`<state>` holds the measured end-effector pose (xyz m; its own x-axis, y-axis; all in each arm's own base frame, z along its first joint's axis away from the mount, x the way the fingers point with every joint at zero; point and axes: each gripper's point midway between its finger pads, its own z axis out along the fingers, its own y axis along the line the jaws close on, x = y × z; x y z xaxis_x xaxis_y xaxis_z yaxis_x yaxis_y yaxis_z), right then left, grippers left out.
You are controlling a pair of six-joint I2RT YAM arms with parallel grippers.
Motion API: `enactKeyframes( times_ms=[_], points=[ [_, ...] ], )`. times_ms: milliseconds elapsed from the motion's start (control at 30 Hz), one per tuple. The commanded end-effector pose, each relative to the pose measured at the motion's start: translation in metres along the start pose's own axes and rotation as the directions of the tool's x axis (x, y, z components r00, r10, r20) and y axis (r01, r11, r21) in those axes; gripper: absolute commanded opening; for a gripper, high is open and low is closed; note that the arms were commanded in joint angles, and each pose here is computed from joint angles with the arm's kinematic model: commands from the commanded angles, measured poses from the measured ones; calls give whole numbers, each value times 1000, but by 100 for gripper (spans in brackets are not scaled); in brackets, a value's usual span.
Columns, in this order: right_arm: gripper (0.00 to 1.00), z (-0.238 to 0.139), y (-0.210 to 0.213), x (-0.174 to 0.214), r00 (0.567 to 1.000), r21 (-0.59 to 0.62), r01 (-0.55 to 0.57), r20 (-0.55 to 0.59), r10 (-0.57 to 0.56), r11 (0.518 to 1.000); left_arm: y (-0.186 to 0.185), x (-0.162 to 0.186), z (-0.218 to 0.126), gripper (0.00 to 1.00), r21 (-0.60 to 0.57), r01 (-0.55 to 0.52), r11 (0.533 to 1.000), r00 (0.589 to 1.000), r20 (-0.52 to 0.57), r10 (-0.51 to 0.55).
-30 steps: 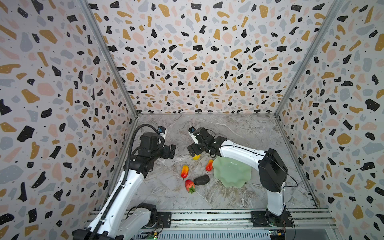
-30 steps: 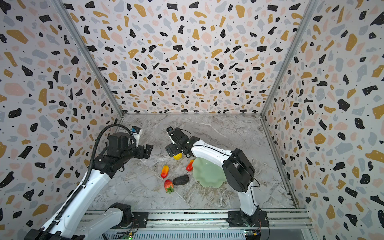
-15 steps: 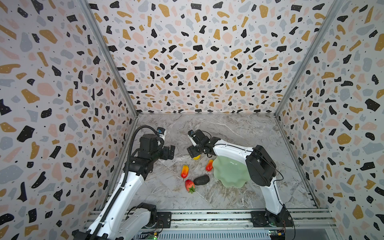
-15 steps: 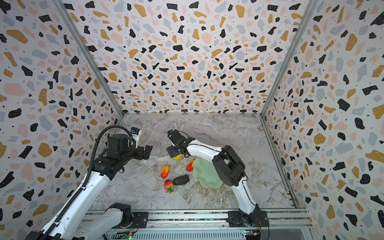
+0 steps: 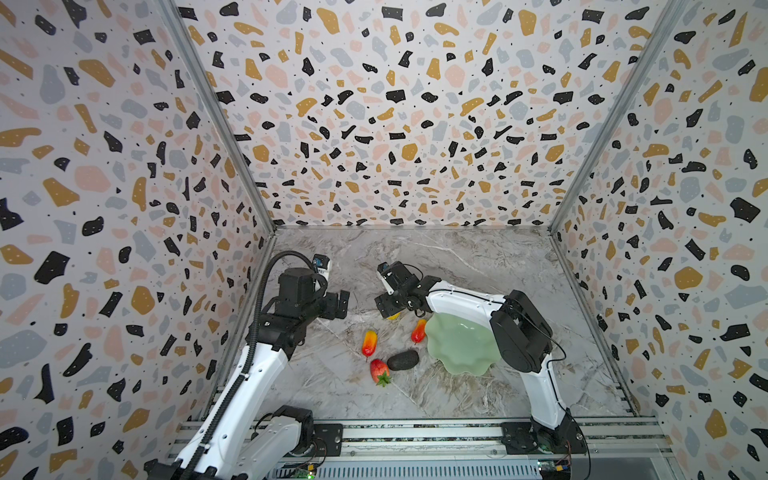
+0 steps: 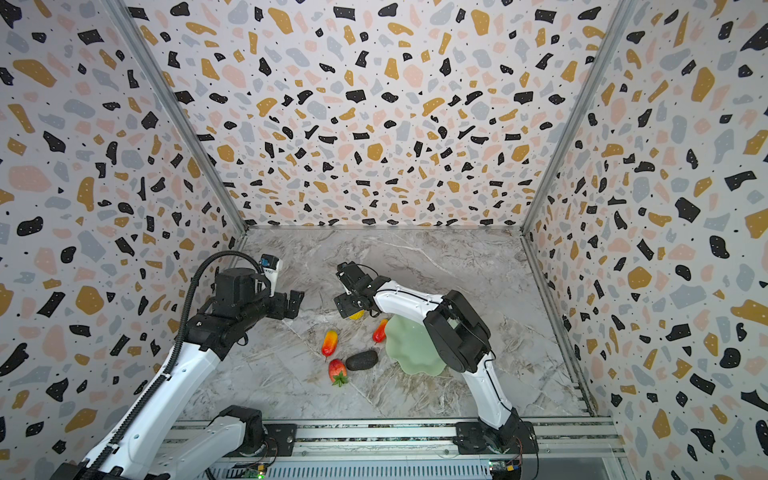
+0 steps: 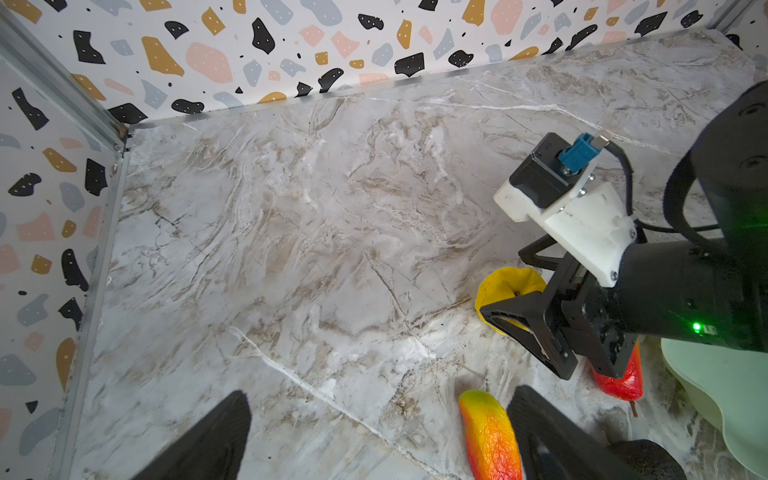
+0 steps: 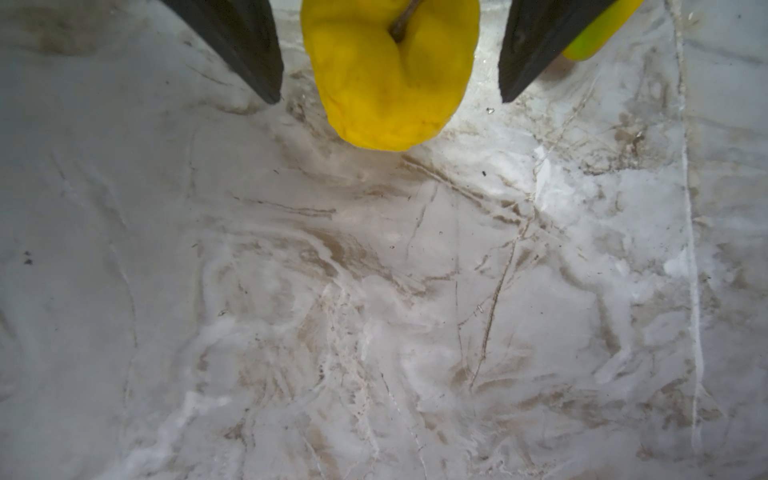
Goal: Place and organize the fake fruits in the fruit bowl
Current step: 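Close the right gripper on the yellow apple and lift it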
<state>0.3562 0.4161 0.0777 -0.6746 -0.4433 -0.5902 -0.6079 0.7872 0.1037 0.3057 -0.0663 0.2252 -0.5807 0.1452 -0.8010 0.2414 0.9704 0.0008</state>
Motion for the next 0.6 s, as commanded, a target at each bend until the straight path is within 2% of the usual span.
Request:
enactKeyframes(
  times_ms=[0,100,167,333,433,567],
  points=[
    [79,1,-1,3,1000,-3,-25,0,25,1000,3,-5,3,100,-6,-6,1000,1000,28,7],
    [74,-1,-2,2,1000,-4,-26,8,26,1000,2,-5,3,99,0,-5,1000,1000,27,5],
    [67,-4,-1,0,1000,-6,-24,13,24,1000,2,-5,3,100,0,-4,1000,1000,28,4],
    [61,-19,-1,-9,999,-1,-11,36,11,1000,2,-5,3,100,1,-5,1000,1000,29,5],
    [57,-46,-2,-23,997,-1,2,83,-2,1000,2,-5,4,100,2,-4,1000,1000,26,4],
    [54,-105,-10,-43,986,0,16,164,-16,1000,0,-6,6,100,13,-5,1000,1000,27,5]
  ],
)
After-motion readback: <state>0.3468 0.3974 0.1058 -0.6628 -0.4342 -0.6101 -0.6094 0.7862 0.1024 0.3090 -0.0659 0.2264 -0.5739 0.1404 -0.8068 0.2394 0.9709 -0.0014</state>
